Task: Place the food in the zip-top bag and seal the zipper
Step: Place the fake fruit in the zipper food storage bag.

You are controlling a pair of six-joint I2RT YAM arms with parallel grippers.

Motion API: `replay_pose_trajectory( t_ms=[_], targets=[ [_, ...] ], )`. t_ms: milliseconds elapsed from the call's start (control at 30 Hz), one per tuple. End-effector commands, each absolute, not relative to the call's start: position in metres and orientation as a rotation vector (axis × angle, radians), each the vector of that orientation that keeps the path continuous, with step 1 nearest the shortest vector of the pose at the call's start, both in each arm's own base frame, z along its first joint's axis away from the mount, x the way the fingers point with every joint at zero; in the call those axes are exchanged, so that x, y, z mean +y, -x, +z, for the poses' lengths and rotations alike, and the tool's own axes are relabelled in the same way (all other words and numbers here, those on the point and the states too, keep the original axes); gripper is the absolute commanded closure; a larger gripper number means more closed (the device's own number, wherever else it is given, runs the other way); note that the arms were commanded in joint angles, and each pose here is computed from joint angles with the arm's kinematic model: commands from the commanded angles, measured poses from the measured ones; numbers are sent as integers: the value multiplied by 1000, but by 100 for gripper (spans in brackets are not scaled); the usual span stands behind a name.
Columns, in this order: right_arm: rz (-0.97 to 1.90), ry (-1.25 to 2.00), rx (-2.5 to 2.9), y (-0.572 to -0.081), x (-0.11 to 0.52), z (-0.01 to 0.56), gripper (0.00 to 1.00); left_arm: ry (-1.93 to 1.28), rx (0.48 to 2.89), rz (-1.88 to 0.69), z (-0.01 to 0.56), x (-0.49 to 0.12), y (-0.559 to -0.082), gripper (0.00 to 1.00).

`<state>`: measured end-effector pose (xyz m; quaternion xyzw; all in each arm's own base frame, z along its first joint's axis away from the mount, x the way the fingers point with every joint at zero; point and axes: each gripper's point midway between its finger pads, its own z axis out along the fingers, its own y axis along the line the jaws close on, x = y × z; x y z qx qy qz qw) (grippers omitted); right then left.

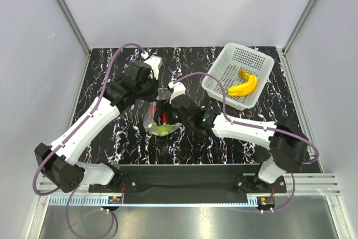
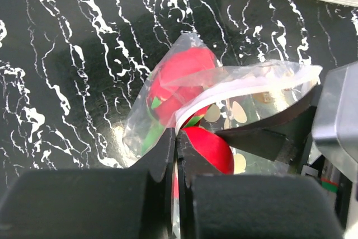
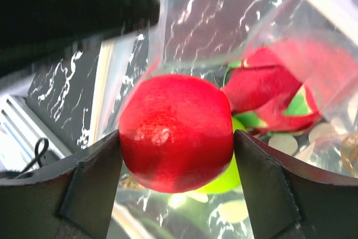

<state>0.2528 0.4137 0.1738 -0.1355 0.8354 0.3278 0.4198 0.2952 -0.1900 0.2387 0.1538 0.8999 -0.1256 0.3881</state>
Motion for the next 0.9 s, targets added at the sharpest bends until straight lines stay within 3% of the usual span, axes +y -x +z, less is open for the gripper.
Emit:
replay_pose_trajectory(
  t_ms=[0, 233, 333, 400, 467, 700, 867],
  targets=[
    [889, 326, 1975, -244, 411, 218, 15, -352, 2170, -395, 275, -196, -303, 100],
    [881, 291, 1938, -238, 387, 249, 11, -348, 2175, -398, 274, -195, -304, 100],
    [838, 279, 1953, -238, 376, 249, 21, -344, 2171, -400, 275, -194, -304, 100],
    [826, 285, 1957, -237, 373, 250, 36, -342, 2166, -400, 276, -193, -304, 100],
    [822, 300, 1970, -236, 373, 249, 43, -343, 2165, -405, 277, -194, -304, 100],
    [789, 342, 2021, -242, 390, 231, 46, -344, 2170, -415, 276, -194, -304, 100],
    [631, 337, 2152, -256, 397, 196, 62, -342, 2173, -409, 274, -194, -305, 100]
  ],
)
